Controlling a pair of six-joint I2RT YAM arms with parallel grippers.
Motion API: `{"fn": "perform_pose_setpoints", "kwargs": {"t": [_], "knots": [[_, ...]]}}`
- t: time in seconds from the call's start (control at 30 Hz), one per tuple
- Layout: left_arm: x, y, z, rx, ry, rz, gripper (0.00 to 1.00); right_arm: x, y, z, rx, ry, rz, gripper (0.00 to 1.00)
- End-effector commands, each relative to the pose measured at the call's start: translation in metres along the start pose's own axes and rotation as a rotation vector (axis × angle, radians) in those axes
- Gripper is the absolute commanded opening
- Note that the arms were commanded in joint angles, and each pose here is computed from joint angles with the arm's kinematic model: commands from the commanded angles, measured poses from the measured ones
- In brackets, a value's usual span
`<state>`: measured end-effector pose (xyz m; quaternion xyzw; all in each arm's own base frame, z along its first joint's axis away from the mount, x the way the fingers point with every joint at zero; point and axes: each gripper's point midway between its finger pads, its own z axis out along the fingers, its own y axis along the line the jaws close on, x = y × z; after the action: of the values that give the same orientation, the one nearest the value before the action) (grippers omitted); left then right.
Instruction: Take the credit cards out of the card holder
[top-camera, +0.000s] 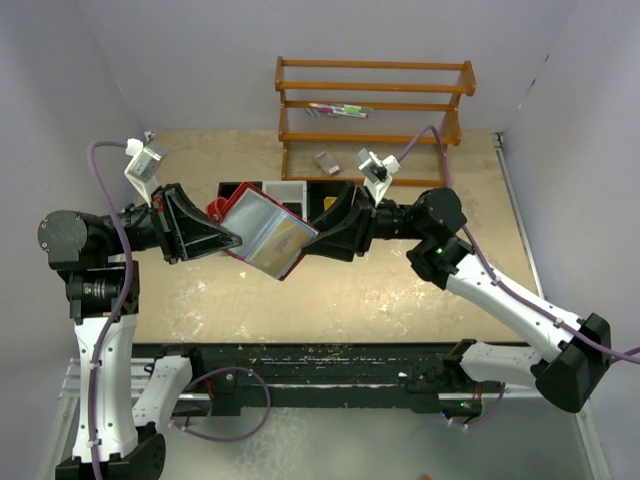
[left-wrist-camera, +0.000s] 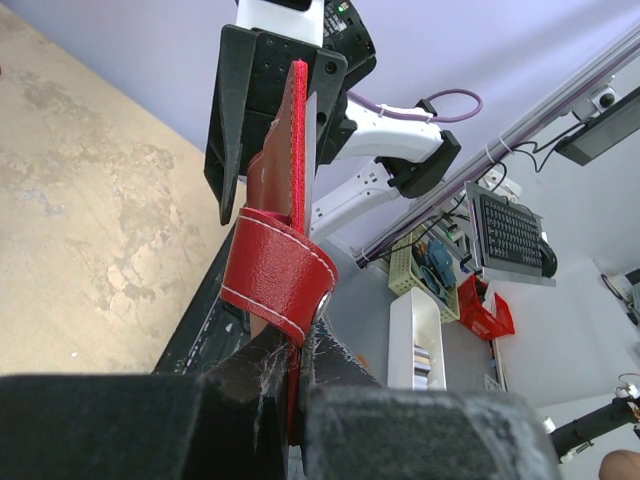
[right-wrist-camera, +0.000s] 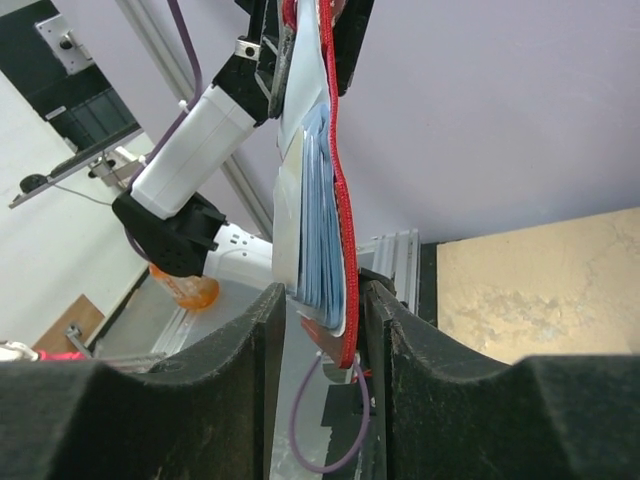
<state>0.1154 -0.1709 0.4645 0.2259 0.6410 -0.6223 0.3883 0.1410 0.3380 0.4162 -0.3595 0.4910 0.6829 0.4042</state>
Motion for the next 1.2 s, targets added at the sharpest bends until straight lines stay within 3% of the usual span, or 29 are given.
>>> {"fn": "perform_pose_setpoints", "kwargs": {"t": [0.0,0.33,0.9,1.17], "knots": [[-0.008,-0.014,0.000,0.008,-0.014,0.066,0.00,-0.004,0.009,-0.005,-0.022,-0.027,-0.077,0.39],[-0.009,-0.011,0.001,0.006,-0.018,0.061,0.00,-0.014,0.031,-0.009,-0.091,-0.058,-0.132,0.34],[-0.009,-0.013,0.001,0.004,-0.020,0.066,0.00,-0.024,0.014,-0.004,-0.010,-0.101,-0.090,0.21],[-0.008,-0.011,0.000,-0.002,-0.020,0.072,0.00,-0.033,0.015,-0.001,-0.001,-0.120,-0.078,0.19]]}}
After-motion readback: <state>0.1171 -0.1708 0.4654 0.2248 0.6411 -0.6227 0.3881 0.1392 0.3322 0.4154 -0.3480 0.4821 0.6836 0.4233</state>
